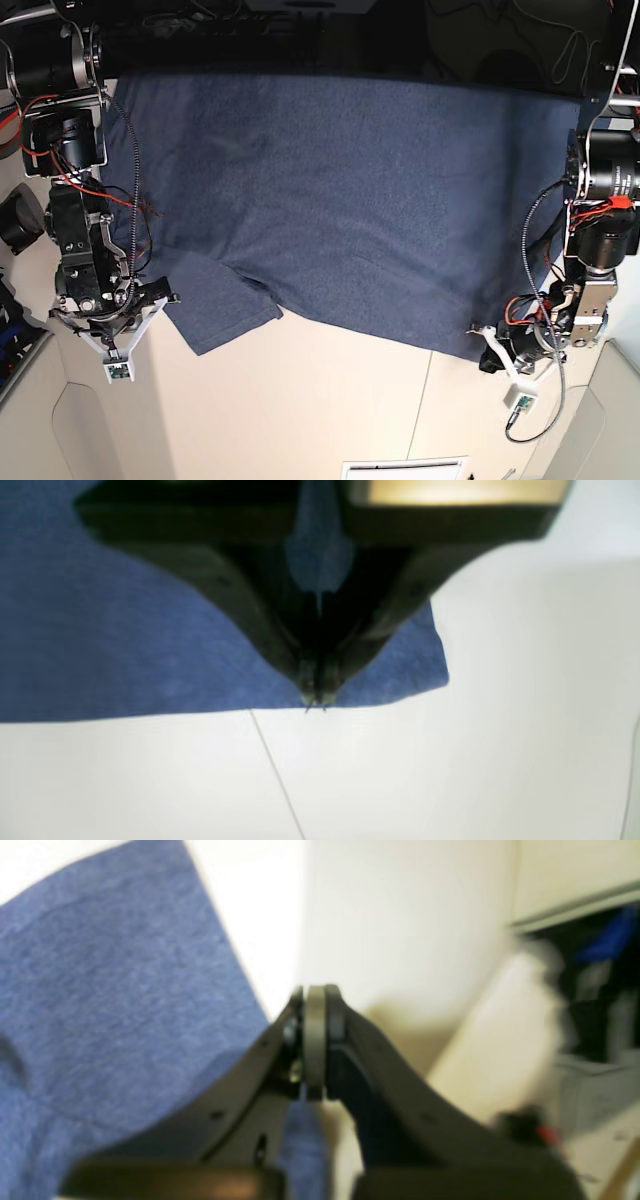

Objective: Layout the t-shirt on the table in an organized manner, then fold the t-shirt properly
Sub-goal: 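Pull the shirt sides apart with both grippers to spread it flat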

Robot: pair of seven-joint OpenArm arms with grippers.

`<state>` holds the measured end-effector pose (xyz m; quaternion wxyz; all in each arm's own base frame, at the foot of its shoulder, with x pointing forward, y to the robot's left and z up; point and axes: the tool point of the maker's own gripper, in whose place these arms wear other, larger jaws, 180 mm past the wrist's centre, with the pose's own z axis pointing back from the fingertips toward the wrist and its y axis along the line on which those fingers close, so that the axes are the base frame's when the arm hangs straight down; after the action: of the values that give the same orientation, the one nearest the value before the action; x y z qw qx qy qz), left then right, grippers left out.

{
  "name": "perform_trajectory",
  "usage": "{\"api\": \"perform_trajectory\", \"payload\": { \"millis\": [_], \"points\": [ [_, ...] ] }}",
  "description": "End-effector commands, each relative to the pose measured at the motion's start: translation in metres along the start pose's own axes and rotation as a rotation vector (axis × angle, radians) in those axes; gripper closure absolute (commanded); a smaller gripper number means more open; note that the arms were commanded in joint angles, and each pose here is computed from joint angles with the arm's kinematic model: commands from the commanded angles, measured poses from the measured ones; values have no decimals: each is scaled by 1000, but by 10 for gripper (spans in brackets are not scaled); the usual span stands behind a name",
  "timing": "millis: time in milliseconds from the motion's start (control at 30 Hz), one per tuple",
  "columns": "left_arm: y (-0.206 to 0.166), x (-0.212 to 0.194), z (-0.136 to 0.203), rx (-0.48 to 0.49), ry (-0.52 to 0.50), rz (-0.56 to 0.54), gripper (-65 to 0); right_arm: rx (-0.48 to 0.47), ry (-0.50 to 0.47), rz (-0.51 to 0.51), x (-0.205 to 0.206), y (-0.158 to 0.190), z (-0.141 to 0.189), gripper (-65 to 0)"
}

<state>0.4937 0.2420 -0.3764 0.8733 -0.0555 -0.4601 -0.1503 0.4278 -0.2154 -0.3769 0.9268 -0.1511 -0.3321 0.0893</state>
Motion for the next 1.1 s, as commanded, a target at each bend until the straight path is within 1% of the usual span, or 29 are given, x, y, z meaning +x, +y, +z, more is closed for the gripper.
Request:
{"api": "perform_trajectory", "payload": {
  "millis": [0, 33, 67, 133, 233, 367, 533, 667, 733, 800, 867, 933, 1000, 1067],
  "points": [
    [9, 27, 8, -24, -52, -1, 0, -25, -60, 9, 23, -9, 13, 0],
    [8, 26, 12, -62, -37, 9, 0, -20, -60, 27, 24, -7, 21, 0],
    [9, 25, 16, -81, -20, 22, 0, -10, -52, 46, 22, -4, 29, 0],
    [16, 19, 23, -77, 41, 50, 0, 8, -31, 75, 14, 3, 45, 0],
    [19, 3, 32, -89, 169, 78, 0, 5, -30, 120, -5, 11, 62, 0],
    [19, -18, 44, -106, 305, 105, 0, 29, 11, 174, -48, 27, 79, 0],
    [17, -41, 52, -128, 357, 161, 0, 49, 107, 220, -112, 42, 96, 0],
    [4, -76, 60, -156, 481, 163, 0, 76, 170, 237, -146, 51, 105, 0],
    [-1, -90, 62, -161, 501, 165, 0, 91, 192, 239, -157, 55, 107, 0],
    [-4, -97, 61, -162, 481, 173, 0, 109, 200, 230, -161, 59, 108, 0],
    [-4, -105, 59, -151, 457, 164, 0, 138, 176, 214, -158, 65, 105, 0],
    [-3, -112, 58, -132, 452, 123, 0, 167, 165, 197, -158, 71, 99, 0],
    [-4, -118, 56, -123, 460, 88, 0, 176, 215, 190, -169, 72, 86, 0],
    [-7, -119, 54, -125, 459, 76, 0, 169, 287, 193, -185, 69, 70, 0]
  ]
}}
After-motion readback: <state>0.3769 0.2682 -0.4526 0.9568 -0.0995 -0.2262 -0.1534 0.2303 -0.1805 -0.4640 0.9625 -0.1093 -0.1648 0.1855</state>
